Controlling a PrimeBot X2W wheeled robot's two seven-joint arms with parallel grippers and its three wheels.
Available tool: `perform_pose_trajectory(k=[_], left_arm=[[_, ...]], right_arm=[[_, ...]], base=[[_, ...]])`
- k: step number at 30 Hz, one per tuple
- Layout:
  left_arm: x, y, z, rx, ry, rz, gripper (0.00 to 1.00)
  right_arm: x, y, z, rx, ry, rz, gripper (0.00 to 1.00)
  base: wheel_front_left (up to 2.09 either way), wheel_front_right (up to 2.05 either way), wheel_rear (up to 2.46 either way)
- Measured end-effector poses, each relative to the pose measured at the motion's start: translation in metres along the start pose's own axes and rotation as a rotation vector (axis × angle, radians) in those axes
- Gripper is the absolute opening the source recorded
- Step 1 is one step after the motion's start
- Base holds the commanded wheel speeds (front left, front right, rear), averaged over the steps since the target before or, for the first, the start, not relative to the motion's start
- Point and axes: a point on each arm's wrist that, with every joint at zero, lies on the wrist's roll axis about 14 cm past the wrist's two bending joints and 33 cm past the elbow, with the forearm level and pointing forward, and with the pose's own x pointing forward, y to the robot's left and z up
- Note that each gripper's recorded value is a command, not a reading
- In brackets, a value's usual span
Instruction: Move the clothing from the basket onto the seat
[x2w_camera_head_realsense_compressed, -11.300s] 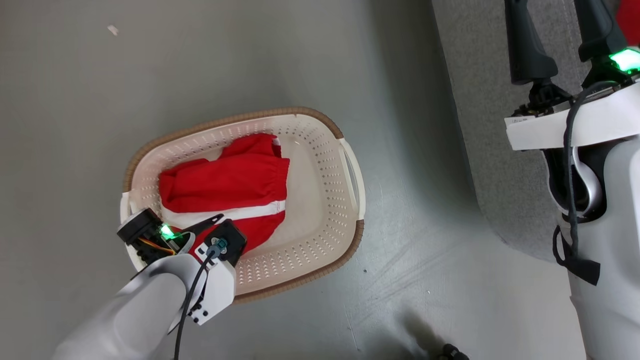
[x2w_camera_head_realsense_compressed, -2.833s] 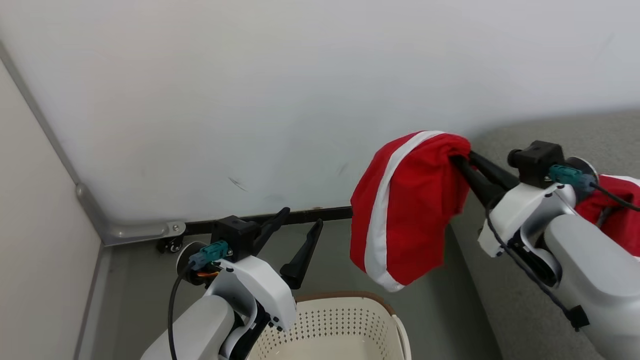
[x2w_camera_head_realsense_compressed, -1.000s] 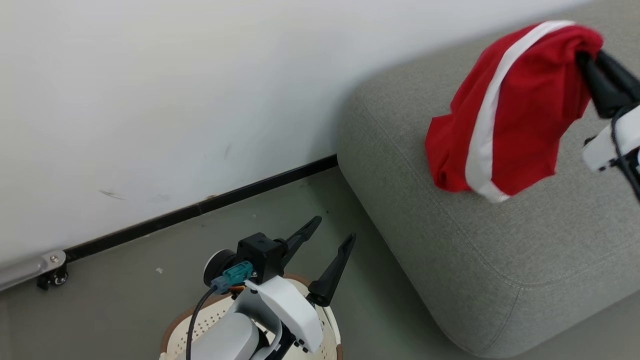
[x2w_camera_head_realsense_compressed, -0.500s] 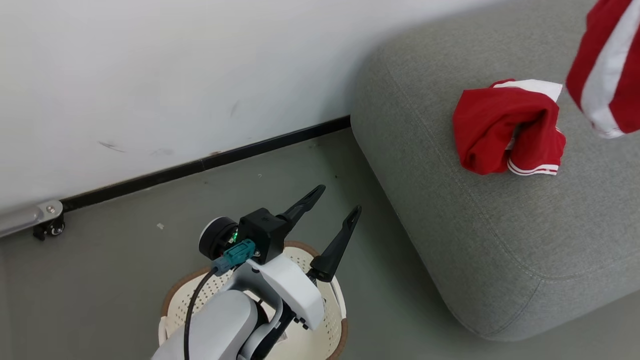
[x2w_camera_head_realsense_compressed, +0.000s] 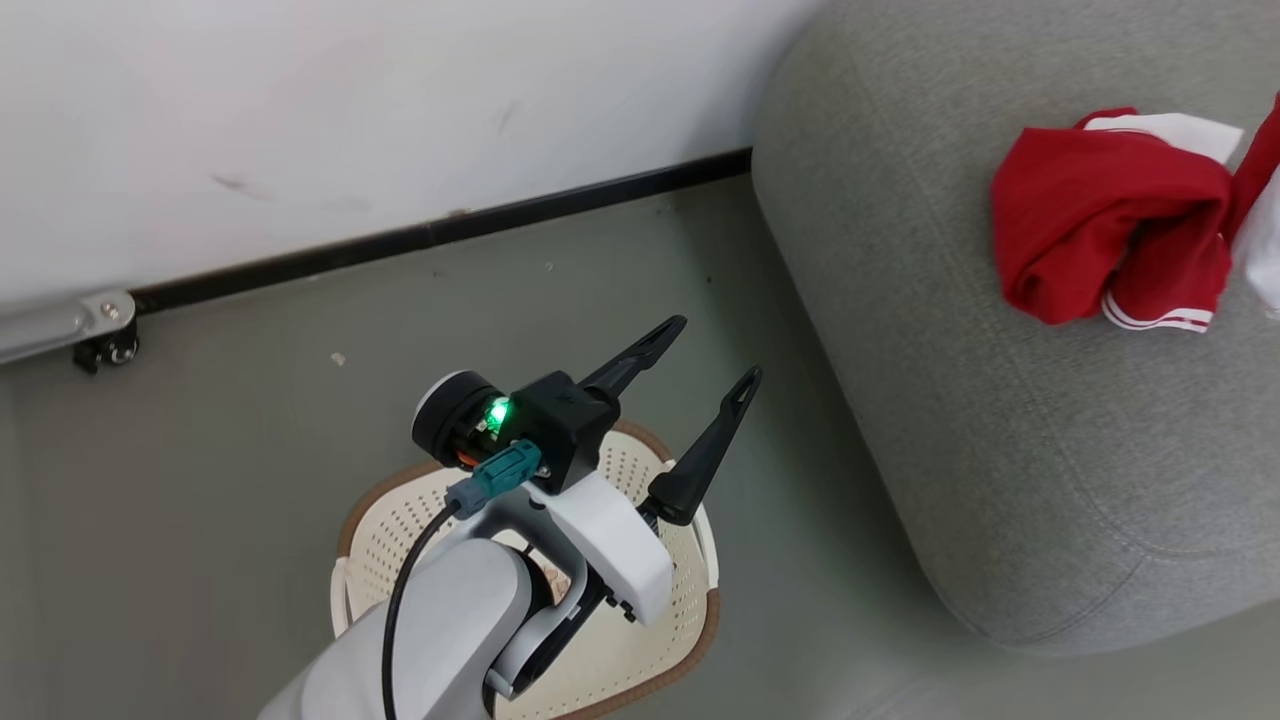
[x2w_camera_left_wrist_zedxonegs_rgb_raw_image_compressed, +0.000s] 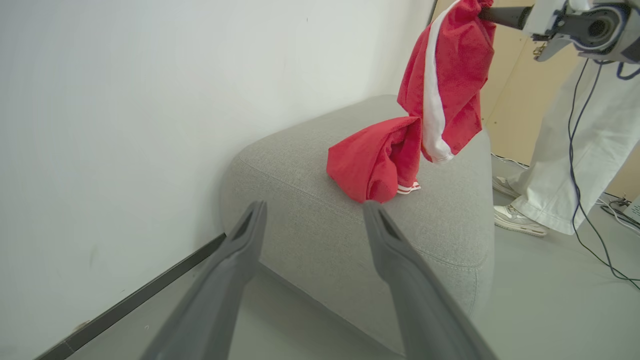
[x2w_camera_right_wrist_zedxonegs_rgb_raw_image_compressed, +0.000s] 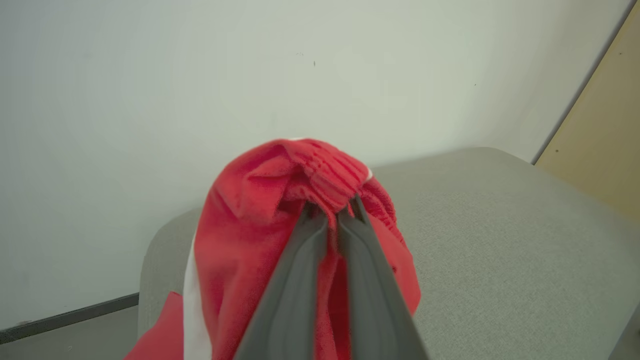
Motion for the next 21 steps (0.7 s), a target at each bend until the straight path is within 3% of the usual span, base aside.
perform_pose_trajectory(k=[14,21], left_arm=[[0.002,0.032,-0.015,-0.008,0.026,0.030,1.00],[0.001,0.045,-0.021,-0.008,0.038,0.042,1.00]], right_arm=[[0.013,0.086,-0.107,-0.022,0.192,0.125,0.00],[0.010,0.096,-0.141,-0.009,0.260,0.125,0.00]], base=[[0.00,0.00,0.00],[0.00,0.00,0.00]])
